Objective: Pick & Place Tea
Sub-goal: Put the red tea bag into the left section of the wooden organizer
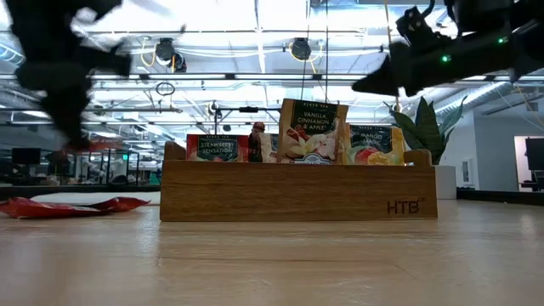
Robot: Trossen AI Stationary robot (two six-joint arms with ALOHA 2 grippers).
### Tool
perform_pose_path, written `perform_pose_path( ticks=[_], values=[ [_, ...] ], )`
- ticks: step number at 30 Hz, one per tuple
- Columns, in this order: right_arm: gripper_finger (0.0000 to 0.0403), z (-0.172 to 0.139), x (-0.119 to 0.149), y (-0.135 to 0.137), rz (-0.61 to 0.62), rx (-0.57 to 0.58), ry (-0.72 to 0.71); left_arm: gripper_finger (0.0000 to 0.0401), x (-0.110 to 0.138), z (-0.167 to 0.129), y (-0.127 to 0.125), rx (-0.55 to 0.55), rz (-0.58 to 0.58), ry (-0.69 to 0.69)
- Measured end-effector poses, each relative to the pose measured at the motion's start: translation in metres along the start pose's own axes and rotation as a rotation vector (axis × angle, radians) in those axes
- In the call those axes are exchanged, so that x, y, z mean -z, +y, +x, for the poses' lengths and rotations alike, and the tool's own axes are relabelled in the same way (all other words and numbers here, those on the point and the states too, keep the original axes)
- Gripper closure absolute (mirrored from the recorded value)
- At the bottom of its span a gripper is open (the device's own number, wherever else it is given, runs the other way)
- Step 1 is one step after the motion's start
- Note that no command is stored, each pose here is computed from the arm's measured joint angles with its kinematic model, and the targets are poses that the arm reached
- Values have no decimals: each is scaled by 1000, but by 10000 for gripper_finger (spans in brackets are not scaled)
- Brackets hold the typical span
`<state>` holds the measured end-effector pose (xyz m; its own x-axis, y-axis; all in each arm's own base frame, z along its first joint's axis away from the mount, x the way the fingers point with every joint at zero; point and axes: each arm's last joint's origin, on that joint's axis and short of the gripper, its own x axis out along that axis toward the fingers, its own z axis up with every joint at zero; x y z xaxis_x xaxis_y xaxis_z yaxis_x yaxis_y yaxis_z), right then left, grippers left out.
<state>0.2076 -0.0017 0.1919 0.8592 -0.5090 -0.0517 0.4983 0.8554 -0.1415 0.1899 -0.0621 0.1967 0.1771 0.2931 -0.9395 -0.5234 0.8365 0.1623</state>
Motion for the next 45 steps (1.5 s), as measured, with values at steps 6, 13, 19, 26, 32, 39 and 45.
perform_pose_path(
  ticks=[6,13,19,26,32,39,45],
  values=[
    [398,26,3,-6,175,-186,-114,383,-47,-35,-6,-261,356,-345],
    [349,92,-8,-1,318,-411,-156,384,-108,-30,-25,-430,629,-514],
    [273,145,-14,0,367,-449,-105,384,-126,-10,-32,-493,768,-502],
    [244,155,-13,-5,440,-475,-70,384,-127,-7,-33,-507,775,-493],
    [246,150,-16,9,434,-543,-72,384,-129,-6,-30,-531,760,-486],
    [248,148,-16,15,408,-553,-79,384,-133,-5,-29,-480,738,-512],
    [248,149,-12,13,393,-497,-50,384,-135,-8,-35,-409,740,-556]
  ],
)
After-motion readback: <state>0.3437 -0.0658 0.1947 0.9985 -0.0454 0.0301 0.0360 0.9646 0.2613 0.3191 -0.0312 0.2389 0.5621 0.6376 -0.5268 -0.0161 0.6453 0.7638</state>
